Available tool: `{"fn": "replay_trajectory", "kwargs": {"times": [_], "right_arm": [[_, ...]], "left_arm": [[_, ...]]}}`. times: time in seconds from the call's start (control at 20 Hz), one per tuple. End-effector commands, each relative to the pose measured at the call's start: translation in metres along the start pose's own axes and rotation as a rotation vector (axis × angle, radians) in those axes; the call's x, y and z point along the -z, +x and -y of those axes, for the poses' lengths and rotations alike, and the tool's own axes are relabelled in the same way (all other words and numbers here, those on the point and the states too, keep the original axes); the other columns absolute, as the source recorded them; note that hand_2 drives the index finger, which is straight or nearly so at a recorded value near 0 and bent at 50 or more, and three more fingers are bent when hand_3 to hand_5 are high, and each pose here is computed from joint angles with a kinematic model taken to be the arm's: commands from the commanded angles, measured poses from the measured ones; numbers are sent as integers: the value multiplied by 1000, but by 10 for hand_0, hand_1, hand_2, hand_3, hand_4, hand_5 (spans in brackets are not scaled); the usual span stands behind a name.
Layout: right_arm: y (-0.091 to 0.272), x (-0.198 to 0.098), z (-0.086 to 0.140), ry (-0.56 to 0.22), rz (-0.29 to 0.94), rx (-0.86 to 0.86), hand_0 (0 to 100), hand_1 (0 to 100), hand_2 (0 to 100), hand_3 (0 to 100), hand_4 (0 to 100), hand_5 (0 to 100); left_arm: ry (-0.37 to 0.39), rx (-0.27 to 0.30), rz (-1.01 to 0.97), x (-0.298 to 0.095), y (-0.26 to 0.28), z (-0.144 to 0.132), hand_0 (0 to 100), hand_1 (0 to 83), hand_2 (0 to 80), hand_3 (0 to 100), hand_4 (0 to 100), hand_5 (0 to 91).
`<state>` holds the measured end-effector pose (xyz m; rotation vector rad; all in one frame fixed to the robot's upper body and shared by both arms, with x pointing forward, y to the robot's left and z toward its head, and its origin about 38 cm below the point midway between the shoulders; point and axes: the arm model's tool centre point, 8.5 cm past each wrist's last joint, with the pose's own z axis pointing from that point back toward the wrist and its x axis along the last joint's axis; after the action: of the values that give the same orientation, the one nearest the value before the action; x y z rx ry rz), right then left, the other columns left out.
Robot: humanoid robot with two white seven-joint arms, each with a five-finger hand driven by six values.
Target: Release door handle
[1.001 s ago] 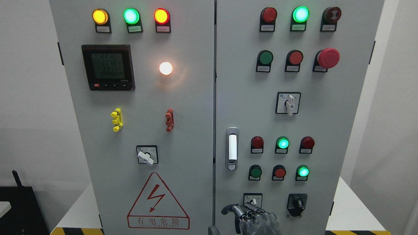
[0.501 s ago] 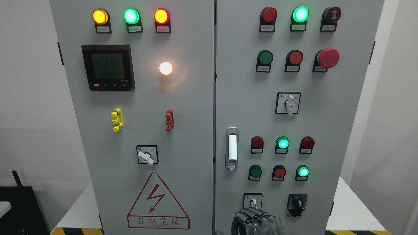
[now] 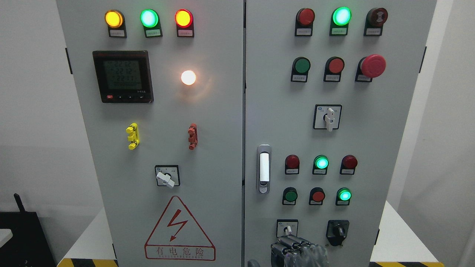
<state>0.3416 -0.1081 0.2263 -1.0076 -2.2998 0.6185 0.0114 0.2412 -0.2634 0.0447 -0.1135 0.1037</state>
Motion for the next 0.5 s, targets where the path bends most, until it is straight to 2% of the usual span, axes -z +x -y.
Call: {"fn": "replay_trajectory", "kwargs": {"times": [0.0,0.45], "right_arm": [[-1,3,14,-21,31,-42,335,0,1000,1000,1000,976],[5,14,16,-9,68,-259,346,0,1000,1000,1000,975]], "left_arm": [[-2,-2,0,-1,-9,0,120,389,0,0,0,0],[-2,-2,0,-1,-9,0,120,389,0,0,0,0]]}}
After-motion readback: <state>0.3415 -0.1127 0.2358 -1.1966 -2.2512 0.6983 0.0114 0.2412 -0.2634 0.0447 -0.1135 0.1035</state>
